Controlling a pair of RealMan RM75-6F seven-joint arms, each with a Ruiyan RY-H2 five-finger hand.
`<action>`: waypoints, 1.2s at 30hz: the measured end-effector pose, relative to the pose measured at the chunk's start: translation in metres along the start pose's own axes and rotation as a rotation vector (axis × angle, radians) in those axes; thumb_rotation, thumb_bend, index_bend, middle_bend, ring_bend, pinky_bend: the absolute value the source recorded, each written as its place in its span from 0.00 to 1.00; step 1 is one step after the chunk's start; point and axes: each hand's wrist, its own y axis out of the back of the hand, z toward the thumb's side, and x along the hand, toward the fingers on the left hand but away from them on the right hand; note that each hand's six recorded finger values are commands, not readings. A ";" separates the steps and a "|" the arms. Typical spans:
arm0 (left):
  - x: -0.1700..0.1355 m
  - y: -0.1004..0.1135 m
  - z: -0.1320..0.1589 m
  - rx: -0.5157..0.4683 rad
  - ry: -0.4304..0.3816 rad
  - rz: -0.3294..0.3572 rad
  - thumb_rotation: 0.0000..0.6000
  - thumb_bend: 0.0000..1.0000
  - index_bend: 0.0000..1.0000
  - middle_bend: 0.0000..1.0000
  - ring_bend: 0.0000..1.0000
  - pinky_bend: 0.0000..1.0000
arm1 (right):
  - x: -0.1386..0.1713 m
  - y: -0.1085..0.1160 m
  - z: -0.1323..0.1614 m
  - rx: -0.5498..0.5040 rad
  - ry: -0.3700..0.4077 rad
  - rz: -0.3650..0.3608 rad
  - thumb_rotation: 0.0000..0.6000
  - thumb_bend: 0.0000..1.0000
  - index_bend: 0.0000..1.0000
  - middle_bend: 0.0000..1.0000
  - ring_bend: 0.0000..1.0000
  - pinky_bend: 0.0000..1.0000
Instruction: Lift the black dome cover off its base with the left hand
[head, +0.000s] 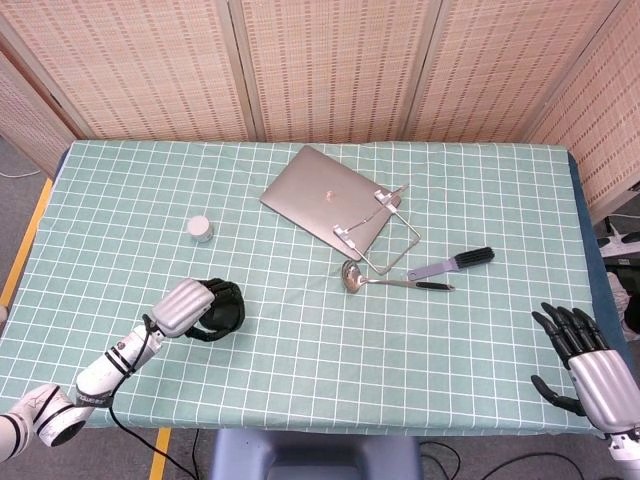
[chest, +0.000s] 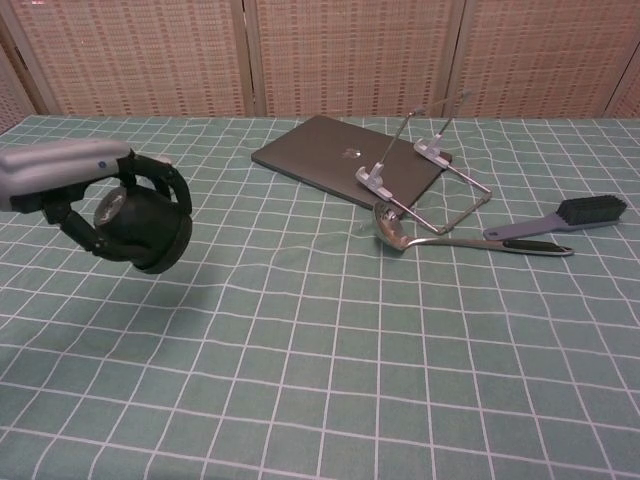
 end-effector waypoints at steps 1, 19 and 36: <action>0.000 -0.003 -0.001 0.081 0.010 -0.016 1.00 0.48 0.72 0.80 0.69 0.89 | 0.000 0.000 0.000 -0.001 0.000 -0.001 1.00 0.22 0.00 0.00 0.00 0.00; 0.002 -0.031 -0.010 0.530 0.275 -0.367 1.00 0.48 0.70 0.79 0.68 0.87 | 0.000 0.003 -0.003 0.000 -0.004 -0.003 1.00 0.22 0.00 0.00 0.00 0.00; 0.008 -0.033 -0.019 0.299 0.284 -0.386 1.00 0.35 0.20 0.17 0.17 0.39 | 0.000 0.001 -0.003 0.004 -0.008 0.001 1.00 0.22 0.00 0.00 0.00 0.00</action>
